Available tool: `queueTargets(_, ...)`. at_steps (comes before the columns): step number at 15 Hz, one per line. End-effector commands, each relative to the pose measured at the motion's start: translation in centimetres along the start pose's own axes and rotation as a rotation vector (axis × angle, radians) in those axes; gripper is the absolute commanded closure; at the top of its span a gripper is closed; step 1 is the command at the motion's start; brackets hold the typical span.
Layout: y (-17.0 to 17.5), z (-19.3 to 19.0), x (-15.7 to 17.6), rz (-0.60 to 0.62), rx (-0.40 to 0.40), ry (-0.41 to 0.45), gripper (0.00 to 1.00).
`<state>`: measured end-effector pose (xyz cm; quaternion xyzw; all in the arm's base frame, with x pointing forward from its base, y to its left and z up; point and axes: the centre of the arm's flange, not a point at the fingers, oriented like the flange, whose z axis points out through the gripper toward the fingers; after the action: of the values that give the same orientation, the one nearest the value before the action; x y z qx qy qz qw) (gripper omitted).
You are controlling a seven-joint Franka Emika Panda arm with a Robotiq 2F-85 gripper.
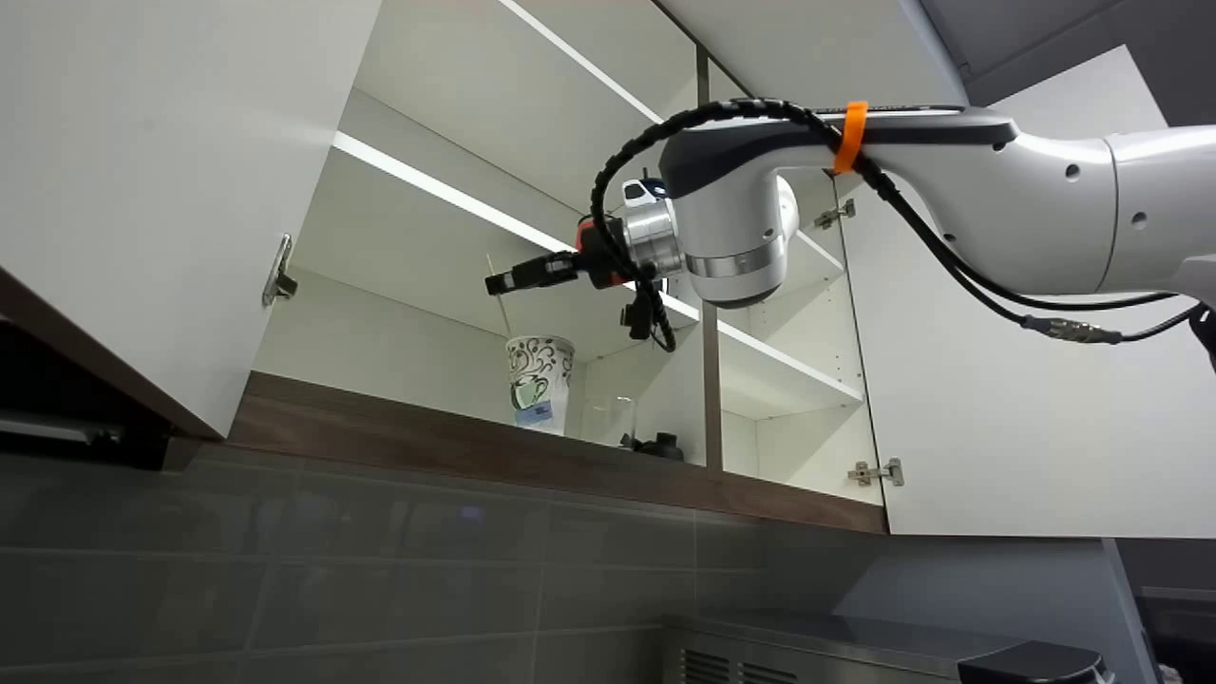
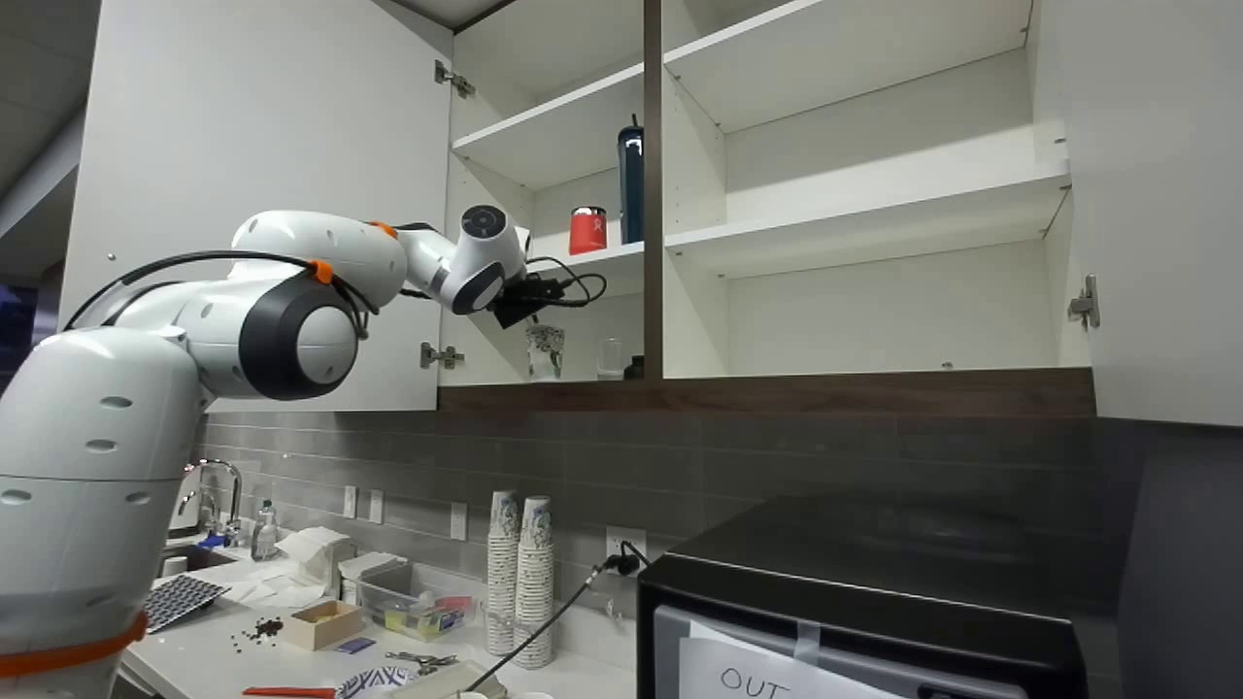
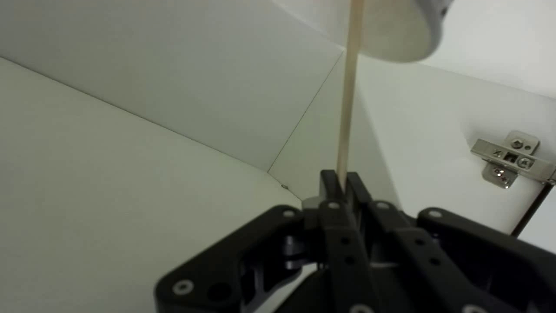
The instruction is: Put the stick in the cup on the counter
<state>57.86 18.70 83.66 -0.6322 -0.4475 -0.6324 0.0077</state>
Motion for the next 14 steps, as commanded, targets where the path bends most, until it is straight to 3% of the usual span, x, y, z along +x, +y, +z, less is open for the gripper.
queueTargets(1,-0.2,-1.1,2.6,-0.089,-0.022,0.040,0.98)
queueTargets(7,-0.1,-1.8,3.6,-0.153,-0.041,0.040,0.98)
queueTargets(11,-0.2,-3.5,6.8,-0.241,-0.069,0.068,0.98)
queueTargets(14,-0.4,-3.0,6.3,-0.273,-0.065,0.044,0.98)
